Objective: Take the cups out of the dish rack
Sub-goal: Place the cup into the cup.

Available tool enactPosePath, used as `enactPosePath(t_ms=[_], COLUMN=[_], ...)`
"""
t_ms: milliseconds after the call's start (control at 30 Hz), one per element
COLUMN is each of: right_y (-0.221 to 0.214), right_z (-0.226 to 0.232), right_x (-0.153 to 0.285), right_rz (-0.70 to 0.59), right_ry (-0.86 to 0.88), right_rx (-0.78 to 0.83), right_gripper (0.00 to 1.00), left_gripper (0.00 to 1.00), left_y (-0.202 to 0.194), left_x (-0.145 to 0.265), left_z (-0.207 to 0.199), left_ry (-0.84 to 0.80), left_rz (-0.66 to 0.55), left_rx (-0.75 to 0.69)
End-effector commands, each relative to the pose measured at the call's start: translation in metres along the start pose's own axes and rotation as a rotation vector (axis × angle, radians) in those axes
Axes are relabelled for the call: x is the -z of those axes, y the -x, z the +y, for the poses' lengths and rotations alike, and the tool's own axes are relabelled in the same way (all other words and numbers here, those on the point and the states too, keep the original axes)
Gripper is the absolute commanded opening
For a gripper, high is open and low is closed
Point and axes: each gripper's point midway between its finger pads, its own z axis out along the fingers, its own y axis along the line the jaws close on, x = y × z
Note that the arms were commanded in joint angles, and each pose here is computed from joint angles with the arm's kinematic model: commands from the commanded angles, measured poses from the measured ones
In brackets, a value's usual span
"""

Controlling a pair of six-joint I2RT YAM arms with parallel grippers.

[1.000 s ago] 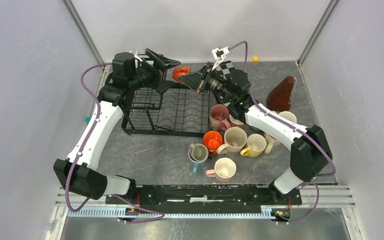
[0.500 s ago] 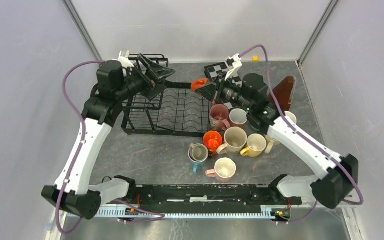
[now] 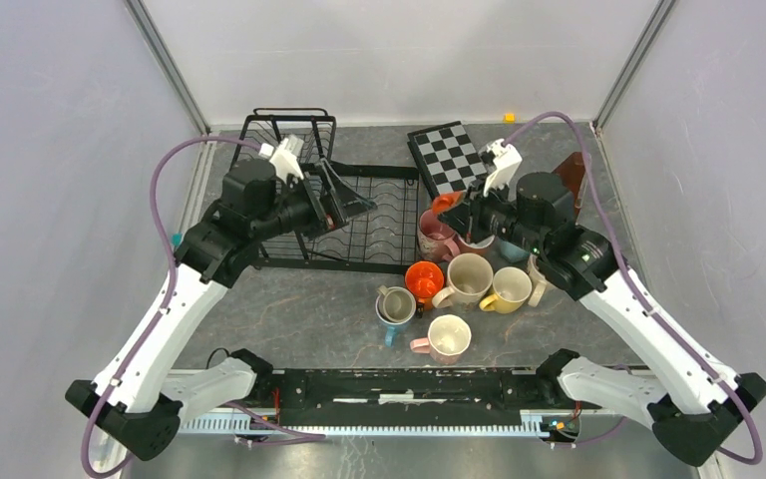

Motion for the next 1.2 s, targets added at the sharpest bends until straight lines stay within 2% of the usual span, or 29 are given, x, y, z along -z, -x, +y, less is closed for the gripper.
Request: enactPosePath(t_ms=[0,233,567,933,1167], right_y=[-0.012,-0.068,-0.145,-0.192,-0.215], right_z=[-0.012,-0.005,0.03,0.044,0.042], right_x=[0.028,0.046,0.068,0.073,0.074], right_rz=[0.056,0.263,0.537,0.695,0.744], right_ry=[-0.066,-0.027,0.035,0.06,0.042], right_rx=[0.055,0.052,0.156,0.235,0.258], right_gripper=[0.0,0.0,0.0,0.0,0.0], left_gripper=[1.0,1.0,1.0,1.0,1.0], left_y=[-0.008,-0.007,0.01,0.014,0.012], left_x=[0.007,0.023,0.038,0.039,0.04], left_z=[0.006,0.015,0.036,0.04,0.042], left_ry=[0.006,0.048,0.177,0.2,0.207], left_rz=[-0.014,-0.051,-0.158,-0.177,-0.177], left_rx=[-0.132,-0.194,-0.243,-0.241,-0.236])
